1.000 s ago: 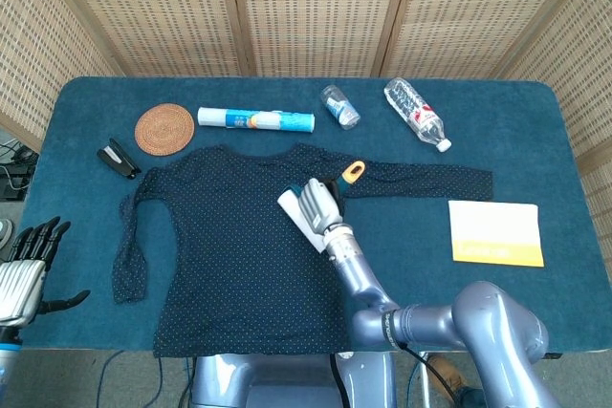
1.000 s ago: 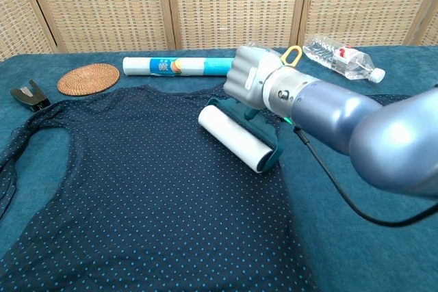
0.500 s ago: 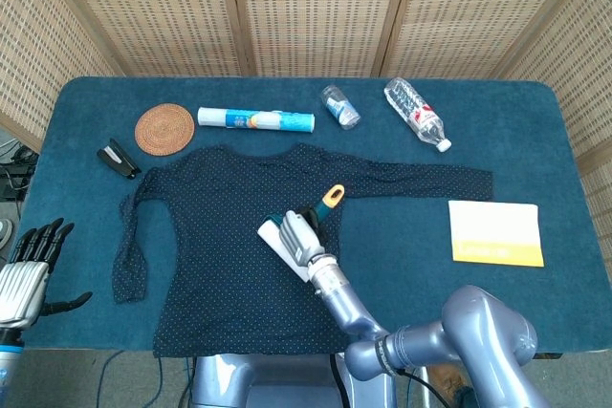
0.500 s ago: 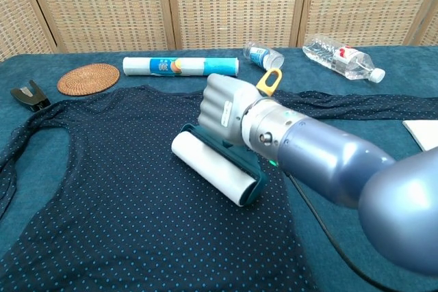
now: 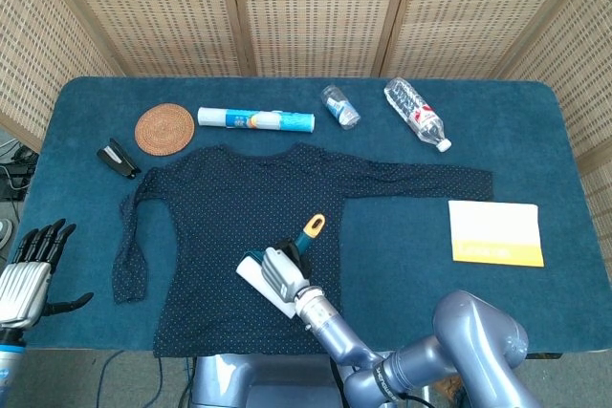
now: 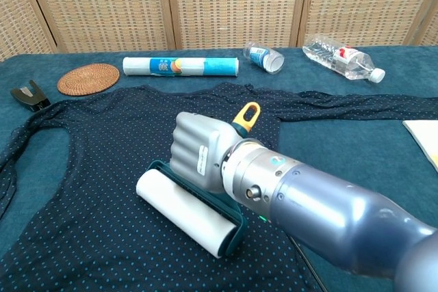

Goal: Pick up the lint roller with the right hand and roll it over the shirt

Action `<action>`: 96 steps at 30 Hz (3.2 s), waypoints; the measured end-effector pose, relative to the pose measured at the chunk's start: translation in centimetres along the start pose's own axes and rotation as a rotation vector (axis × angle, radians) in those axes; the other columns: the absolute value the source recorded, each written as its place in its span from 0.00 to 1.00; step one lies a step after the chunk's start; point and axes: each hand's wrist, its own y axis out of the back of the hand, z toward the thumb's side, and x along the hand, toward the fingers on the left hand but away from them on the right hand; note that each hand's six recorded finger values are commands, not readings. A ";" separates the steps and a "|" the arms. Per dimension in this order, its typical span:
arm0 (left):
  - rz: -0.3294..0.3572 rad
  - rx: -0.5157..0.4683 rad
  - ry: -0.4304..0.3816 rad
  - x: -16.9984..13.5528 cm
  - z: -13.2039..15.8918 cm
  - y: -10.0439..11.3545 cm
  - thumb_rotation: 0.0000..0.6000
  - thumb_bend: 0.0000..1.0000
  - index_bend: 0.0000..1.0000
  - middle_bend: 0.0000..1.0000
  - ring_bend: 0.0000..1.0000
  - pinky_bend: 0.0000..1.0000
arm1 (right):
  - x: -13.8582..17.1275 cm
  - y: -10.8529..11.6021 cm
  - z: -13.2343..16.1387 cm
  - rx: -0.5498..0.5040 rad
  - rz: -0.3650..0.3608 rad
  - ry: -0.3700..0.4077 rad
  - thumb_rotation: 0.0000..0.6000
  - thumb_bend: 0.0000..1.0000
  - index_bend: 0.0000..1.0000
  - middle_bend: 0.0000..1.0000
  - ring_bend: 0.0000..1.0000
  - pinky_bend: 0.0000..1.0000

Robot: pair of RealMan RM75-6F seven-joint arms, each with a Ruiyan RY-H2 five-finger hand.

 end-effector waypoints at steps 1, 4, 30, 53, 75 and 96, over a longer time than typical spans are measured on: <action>-0.001 0.001 0.000 0.0 0.0 0.0 1.00 0.00 0.00 0.00 0.00 0.00 | 0.1 0.1 0.2 0.000 -0.004 0.006 1.00 0.84 0.70 1.00 1.00 1.00; -0.003 0.002 0.001 0.1 0.0 -0.1 1.00 0.00 0.00 0.00 0.00 0.00 | 0.4 0.3 0.5 0.001 -0.017 0.020 1.00 0.84 0.70 1.00 1.00 1.00; 0.014 -0.019 0.020 0.2 -0.7 0.6 1.00 0.00 0.00 0.00 0.00 0.00 | -2.6 -11.6 -8.8 0.098 0.220 -0.224 1.00 0.82 0.71 1.00 1.00 1.00; 0.010 -0.013 0.019 0.3 -0.6 0.5 1.00 0.00 0.00 0.00 0.00 0.00 | -0.5 -3.8 -0.9 0.106 0.023 -0.054 1.00 0.82 0.71 1.00 1.00 1.00; 0.008 -0.010 0.023 0.3 -0.7 0.4 1.00 0.00 0.00 0.00 0.00 0.00 | -0.8 -7.6 -3.1 0.167 0.086 -0.133 1.00 0.81 0.72 1.00 1.00 1.00; 0.009 -0.011 0.023 0.3 -0.6 0.4 1.00 0.00 0.00 0.00 0.00 0.00 | -0.1 -15.3 -8.3 0.143 0.235 -0.269 1.00 0.79 0.71 1.00 1.00 1.00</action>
